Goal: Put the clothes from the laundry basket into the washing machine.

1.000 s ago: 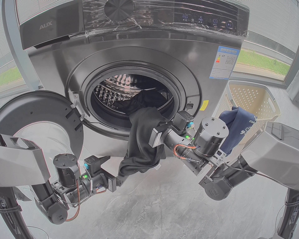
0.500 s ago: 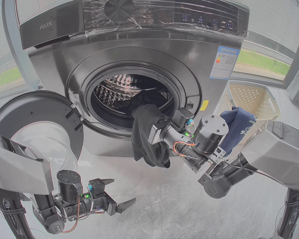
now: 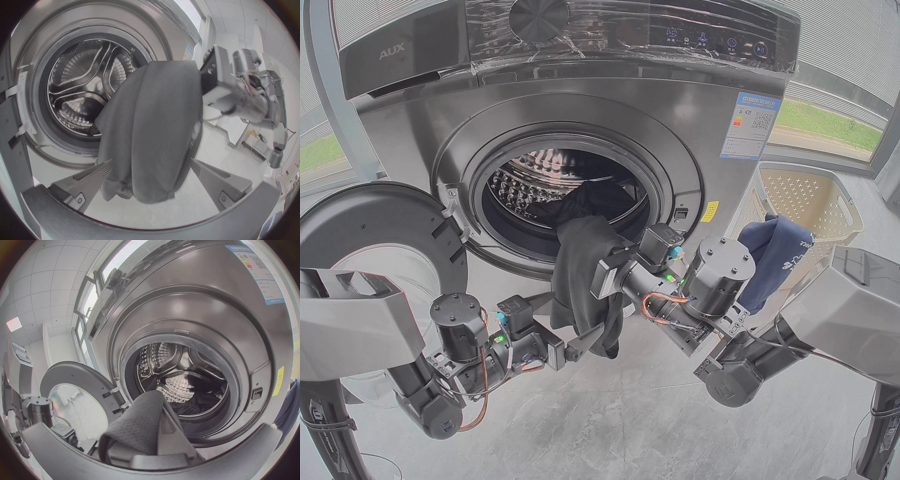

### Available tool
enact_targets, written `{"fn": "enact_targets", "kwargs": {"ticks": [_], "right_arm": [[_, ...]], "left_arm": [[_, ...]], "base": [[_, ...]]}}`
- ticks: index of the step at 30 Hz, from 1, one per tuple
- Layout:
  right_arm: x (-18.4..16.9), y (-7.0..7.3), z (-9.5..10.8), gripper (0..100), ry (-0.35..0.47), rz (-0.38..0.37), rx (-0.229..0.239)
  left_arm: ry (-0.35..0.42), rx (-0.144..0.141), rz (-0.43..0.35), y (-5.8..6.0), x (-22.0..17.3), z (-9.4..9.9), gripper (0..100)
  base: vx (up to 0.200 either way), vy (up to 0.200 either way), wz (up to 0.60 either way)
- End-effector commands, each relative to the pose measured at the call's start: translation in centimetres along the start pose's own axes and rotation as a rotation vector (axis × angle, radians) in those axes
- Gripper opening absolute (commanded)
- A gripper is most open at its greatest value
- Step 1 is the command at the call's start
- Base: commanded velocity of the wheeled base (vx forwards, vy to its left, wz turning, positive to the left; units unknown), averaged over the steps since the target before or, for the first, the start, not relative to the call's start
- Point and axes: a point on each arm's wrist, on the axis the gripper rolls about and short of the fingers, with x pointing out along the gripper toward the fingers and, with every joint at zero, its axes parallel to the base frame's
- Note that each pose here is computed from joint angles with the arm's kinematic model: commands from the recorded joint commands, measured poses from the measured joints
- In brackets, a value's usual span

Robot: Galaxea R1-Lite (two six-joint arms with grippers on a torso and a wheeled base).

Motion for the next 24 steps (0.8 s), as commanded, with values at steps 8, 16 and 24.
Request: {"fn": "enact_targets", "kwargs": {"ticks": [8, 16, 24], "right_arm": [[-0.3, 1.4, -0.8, 0, 0.024, 0.032, 0.008], [-0.7, 2.2, -0.6, 0, 0.029, 0.051, 0.015], [-1.7, 2.9, -0.6, 0, 0.052, 0.07, 0.019]], "left_arm": [[-0.069, -0.003, 0.005, 0.5, 3.5, 0.0, 100], [-0.073, -0.005, 0.033, 1.6, 5.7, -1.5, 100], [-0.104, 0.003, 0.095, 3.5, 7.6, -2.4, 100]], "base": [[0.0, 0.0, 0.0], [0.0, 0.0, 0.0], [0.0, 0.0, 0.0]]}}
